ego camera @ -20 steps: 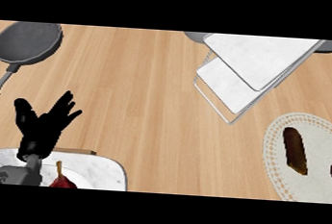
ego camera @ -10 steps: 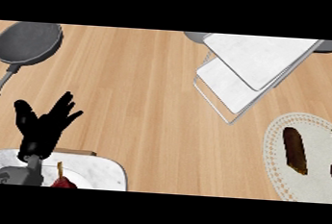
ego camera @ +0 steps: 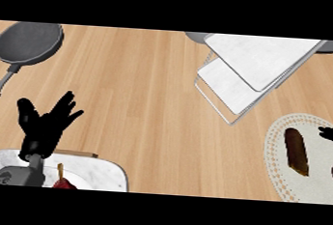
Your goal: Pick the cupcake from the placemat and place it in the tiered shelf
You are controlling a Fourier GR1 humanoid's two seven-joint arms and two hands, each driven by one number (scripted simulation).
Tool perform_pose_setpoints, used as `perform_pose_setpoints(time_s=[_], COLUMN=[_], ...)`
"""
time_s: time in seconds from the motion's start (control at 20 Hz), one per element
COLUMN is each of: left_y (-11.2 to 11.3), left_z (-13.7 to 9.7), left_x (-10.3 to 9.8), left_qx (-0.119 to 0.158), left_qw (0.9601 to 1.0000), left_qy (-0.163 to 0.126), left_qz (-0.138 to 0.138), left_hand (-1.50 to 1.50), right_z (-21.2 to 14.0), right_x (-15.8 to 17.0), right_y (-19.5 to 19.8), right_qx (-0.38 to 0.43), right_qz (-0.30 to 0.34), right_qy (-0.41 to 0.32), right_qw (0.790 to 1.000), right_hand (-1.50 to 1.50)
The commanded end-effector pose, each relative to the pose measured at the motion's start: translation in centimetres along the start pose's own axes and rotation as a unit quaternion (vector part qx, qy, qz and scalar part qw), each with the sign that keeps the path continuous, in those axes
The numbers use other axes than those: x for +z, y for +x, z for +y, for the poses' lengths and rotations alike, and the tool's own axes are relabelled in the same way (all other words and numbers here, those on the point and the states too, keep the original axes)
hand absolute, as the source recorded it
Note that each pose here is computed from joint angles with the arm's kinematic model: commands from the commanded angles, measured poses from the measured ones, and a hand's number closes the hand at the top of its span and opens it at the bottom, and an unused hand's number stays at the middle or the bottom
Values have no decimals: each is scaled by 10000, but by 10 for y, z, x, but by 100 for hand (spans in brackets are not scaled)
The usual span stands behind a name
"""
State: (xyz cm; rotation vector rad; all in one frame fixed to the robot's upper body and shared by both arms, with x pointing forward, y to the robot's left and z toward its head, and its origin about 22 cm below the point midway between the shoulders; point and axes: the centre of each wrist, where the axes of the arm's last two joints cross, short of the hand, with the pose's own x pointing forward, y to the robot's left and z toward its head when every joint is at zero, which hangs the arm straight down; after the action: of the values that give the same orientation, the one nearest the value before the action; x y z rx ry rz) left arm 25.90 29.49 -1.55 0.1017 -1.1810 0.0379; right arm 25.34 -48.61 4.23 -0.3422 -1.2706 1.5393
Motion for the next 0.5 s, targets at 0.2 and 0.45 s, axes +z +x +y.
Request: perform_pose_setpoints(time_s=[0.2, 0.45], left_y=[-24, -21], left_z=[-2, 9], left_x=[0, 7], left_qx=[49, 16], left_qw=[9994, 9996], left_qy=[1, -36], left_qz=[342, 294], left_hand=[0, 0], right_z=[17, 19], right_x=[-29, -20], right_y=[7, 9], right_qx=[-75, 1095], right_qz=[-246, -858], right_qy=[28, 1006], right_qw=[9997, 9852], right_hand=[-150, 150])
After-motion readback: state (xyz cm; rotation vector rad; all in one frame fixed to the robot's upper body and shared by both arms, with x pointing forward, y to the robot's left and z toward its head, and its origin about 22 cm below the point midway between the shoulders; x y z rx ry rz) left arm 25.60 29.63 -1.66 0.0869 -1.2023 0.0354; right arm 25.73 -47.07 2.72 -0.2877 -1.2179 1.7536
